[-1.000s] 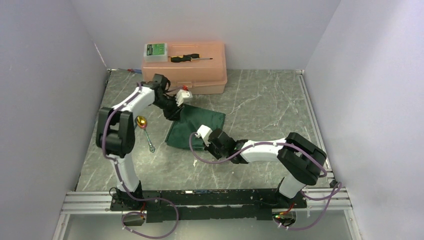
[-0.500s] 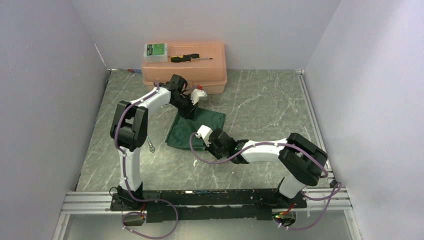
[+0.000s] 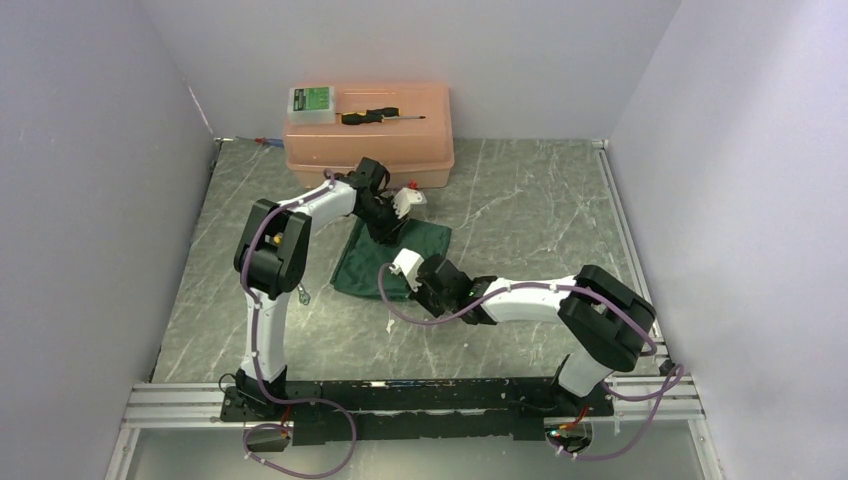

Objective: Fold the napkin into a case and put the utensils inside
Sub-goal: Fold the lower triangle-folded napkin at the center of the board.

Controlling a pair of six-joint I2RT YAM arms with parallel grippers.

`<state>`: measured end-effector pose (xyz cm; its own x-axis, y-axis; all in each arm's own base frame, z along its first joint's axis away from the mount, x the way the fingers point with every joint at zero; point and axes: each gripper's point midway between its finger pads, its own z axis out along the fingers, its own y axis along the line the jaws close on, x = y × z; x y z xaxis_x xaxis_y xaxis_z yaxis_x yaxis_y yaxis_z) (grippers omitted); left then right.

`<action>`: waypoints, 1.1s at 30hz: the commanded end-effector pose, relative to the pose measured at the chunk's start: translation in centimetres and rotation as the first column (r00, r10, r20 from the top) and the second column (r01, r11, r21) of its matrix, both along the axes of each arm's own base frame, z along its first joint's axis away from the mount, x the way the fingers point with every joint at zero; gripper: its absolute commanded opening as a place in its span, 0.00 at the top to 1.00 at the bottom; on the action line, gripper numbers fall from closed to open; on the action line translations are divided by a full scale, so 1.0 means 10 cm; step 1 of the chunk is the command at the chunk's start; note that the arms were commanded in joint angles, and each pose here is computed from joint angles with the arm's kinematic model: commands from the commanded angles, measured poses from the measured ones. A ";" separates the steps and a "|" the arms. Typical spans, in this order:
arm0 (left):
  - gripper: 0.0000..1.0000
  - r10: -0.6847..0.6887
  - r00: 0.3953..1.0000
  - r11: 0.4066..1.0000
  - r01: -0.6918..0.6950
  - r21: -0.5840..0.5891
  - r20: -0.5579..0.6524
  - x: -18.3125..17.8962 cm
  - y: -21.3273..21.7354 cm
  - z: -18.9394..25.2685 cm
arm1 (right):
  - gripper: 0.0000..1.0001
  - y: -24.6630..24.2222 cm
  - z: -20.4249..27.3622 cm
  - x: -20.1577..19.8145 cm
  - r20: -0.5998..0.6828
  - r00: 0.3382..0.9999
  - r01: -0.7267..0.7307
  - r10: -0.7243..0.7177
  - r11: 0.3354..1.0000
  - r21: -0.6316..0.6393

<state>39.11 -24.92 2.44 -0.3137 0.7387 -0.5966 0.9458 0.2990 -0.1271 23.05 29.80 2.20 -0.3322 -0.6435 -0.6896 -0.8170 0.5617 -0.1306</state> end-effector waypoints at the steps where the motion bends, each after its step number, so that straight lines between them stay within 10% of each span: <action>1: 0.76 0.002 0.999 0.998 -0.004 0.059 0.033 0.07 0.10 -0.12 | 0.97 0.13 0.24 0.13 0.003 1.000 -0.006 0.006 0.996 0.085; 33: 0.77 -0.143 0.989 0.979 0.137 0.151 0.026 -0.16 0.09 -0.36 | 1.00 0.03 0.41 0.80 -0.203 0.979 0.043 0.024 0.948 0.316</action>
<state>39.34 -25.04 2.07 -0.1910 0.7967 -0.5735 0.9762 0.2152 -0.0262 29.05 29.14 4.57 -0.5101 -0.4620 -0.7255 -0.7962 0.5727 0.1951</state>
